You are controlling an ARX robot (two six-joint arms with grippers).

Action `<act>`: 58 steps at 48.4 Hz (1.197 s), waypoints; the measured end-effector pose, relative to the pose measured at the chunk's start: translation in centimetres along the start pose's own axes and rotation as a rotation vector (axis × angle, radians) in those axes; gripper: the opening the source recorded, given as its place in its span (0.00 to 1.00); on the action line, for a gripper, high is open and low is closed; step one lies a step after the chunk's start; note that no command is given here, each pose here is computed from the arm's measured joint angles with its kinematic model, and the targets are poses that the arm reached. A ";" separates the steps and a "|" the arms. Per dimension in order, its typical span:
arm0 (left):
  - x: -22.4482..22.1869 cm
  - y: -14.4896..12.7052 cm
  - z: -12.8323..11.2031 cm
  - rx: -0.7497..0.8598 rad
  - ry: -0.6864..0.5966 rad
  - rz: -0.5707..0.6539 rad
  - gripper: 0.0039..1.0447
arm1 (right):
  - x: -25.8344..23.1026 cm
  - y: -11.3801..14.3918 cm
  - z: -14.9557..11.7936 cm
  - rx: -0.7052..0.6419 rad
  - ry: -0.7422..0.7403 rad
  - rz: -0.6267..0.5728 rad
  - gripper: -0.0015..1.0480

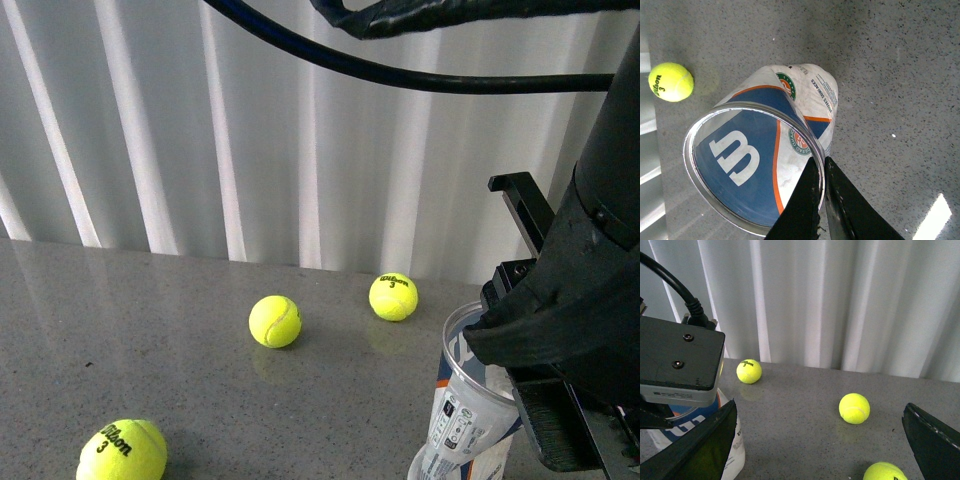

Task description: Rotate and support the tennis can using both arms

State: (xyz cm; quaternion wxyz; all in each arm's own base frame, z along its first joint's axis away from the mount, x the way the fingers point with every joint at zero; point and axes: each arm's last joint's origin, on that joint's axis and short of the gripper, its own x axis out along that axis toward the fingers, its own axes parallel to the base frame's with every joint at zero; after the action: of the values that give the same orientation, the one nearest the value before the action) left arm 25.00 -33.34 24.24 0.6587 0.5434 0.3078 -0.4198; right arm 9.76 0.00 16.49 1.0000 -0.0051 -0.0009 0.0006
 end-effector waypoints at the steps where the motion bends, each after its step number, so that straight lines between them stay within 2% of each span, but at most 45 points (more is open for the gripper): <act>1: 0.1 0.0 0.1 0.001 -0.002 0.003 0.03 | 0.0 0.0 0.0 0.000 0.000 0.000 0.93; 3: 0.2 0.1 0.2 0.000 -0.007 0.009 0.03 | 0.0 0.0 0.0 0.000 0.000 0.000 0.93; 5: 0.3 0.2 0.3 0.001 -0.007 0.012 0.08 | 0.0 0.0 0.0 0.000 0.000 0.000 0.93; 14: 0.3 0.6 0.4 0.006 -0.008 0.024 0.42 | 0.0 0.0 0.0 0.000 0.000 0.000 0.93; 33: 0.0 1.8 0.0 -0.013 -0.002 0.042 0.96 | 0.0 0.0 0.0 0.000 0.000 0.000 0.93; 35: -0.1 2.0 0.0 -0.018 -0.002 0.046 0.93 | 0.0 0.0 0.0 0.000 0.000 0.000 0.93; 47: -0.4 2.6 -0.3 -0.047 -0.014 0.048 0.94 | 0.0 0.0 0.0 0.000 0.000 0.000 0.93; 56: -2.9 3.9 -1.9 -0.179 -0.127 0.094 0.94 | 0.0 0.0 0.0 0.000 0.000 0.000 0.93; 58: -4.0 4.6 -2.9 -0.246 -0.168 0.114 0.94 | 0.0 0.0 0.0 0.000 0.000 0.000 0.93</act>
State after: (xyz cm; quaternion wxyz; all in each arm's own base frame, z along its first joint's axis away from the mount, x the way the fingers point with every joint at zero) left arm 27.40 -29.36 29.11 0.7664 0.4382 0.2691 -0.3848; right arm 9.76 0.00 16.49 1.0000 -0.0051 -0.0009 0.0006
